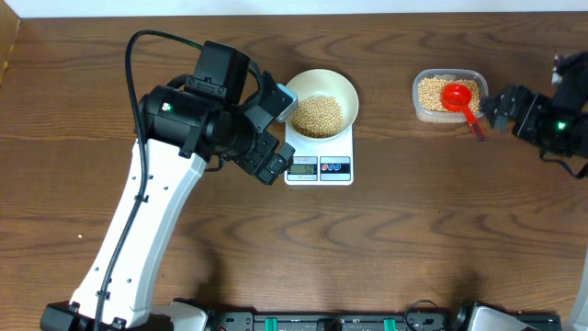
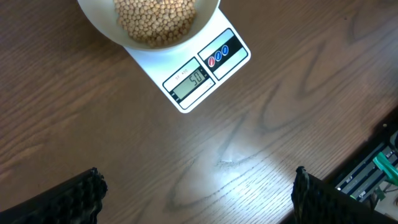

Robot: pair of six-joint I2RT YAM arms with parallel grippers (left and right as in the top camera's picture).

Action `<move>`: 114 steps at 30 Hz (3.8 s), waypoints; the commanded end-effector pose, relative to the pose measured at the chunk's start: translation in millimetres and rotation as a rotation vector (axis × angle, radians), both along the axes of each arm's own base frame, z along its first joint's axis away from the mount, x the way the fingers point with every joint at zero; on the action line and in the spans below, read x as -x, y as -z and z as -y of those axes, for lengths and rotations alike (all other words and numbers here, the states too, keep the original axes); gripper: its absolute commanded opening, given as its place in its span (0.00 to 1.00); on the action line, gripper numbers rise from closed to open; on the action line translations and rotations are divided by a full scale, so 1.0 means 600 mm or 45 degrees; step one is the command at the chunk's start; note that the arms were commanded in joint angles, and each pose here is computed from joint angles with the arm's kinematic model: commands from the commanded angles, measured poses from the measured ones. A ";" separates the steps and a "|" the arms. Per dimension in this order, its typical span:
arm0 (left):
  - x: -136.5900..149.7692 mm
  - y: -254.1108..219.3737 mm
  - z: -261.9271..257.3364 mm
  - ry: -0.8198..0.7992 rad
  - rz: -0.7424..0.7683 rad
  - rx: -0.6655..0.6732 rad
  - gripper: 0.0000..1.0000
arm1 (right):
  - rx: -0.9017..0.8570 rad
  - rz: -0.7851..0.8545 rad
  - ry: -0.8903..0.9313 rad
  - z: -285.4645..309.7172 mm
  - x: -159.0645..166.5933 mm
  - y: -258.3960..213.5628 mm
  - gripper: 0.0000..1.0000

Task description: Scoop item into bowl and weigh 50g on scale

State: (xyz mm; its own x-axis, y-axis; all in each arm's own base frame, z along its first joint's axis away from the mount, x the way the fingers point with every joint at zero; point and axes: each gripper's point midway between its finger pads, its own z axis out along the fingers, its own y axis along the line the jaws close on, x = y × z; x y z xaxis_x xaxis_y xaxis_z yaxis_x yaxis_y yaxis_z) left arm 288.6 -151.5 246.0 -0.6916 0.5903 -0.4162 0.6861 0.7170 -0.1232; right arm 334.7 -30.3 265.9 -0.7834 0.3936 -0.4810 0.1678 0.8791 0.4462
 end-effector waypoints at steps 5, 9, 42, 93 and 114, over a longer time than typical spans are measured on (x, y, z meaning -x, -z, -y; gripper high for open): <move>0.001 -0.013 -0.002 -0.013 0.029 0.007 0.98 | 0.008 -0.031 -0.043 -0.003 0.015 0.007 0.99; 0.001 -0.013 -0.002 -0.013 0.029 0.007 0.98 | 0.031 -0.004 -0.046 -0.002 0.018 -0.002 0.99; 0.001 -0.013 -0.002 -0.013 0.029 0.007 0.98 | 0.674 1.033 0.172 -0.010 0.171 -0.016 0.99; 0.001 -0.013 -0.002 -0.013 0.029 0.007 0.98 | 0.594 1.117 0.003 -0.070 0.148 0.182 0.99; 0.001 -0.013 -0.002 -0.013 0.029 0.007 0.98 | 0.593 1.117 0.002 -0.070 0.148 0.182 0.99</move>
State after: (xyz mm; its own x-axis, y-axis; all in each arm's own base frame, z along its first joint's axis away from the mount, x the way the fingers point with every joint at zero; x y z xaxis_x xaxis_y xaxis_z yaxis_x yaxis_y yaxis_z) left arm 288.6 -151.6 246.1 -0.6914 0.5902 -0.4167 0.6862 0.7168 -0.1234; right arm 246.3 9.2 157.0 -0.0767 0.0307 -0.9966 -0.0425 0.9985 0.0341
